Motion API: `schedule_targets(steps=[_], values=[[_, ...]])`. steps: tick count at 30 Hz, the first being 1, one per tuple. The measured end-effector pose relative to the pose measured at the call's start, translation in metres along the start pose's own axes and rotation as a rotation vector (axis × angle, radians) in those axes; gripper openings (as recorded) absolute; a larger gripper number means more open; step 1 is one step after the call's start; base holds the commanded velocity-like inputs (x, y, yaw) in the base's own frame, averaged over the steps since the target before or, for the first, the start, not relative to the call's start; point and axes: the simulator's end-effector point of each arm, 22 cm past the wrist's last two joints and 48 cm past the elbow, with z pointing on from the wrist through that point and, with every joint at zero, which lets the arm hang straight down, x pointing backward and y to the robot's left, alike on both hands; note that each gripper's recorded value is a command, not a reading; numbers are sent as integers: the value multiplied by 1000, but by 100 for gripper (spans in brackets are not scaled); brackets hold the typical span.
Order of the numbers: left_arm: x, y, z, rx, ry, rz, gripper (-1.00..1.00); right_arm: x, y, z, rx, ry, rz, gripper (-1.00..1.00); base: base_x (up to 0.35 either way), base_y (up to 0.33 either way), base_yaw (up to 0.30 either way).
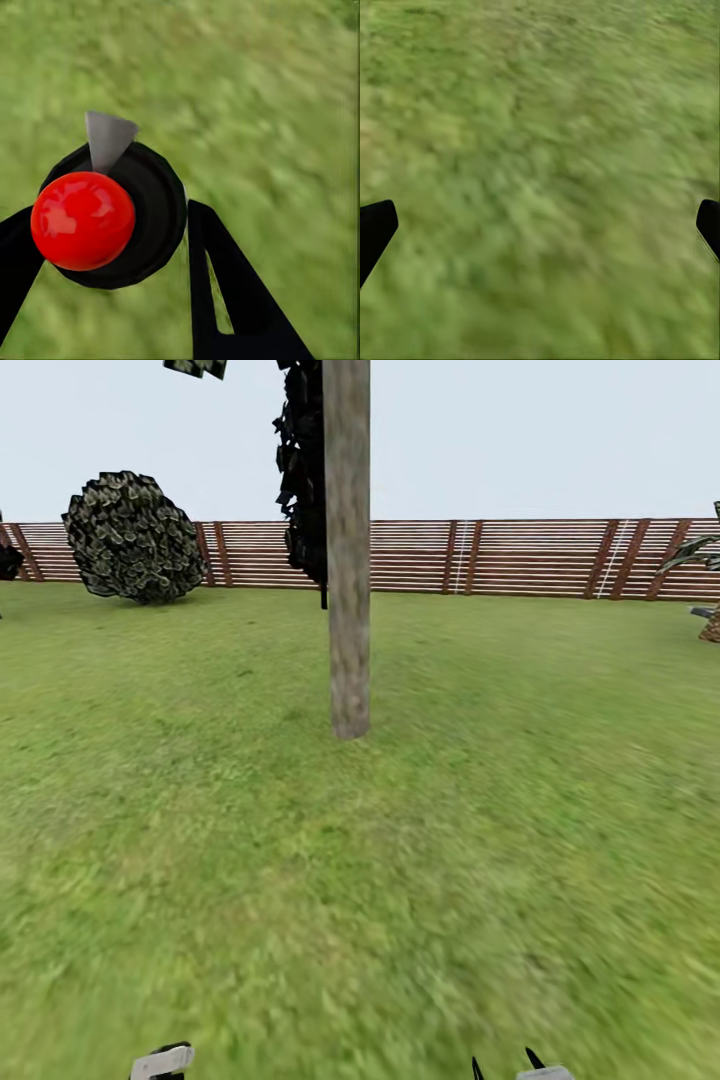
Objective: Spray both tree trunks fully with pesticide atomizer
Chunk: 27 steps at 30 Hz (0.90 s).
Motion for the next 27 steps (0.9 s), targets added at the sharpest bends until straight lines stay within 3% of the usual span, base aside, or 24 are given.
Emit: schedule_targets(steps=[27], values=[[0, 2, 0, -6, 0, -8, -100, -1, 0, 0, 1, -1, 0, 100, 340, -76, 0]])
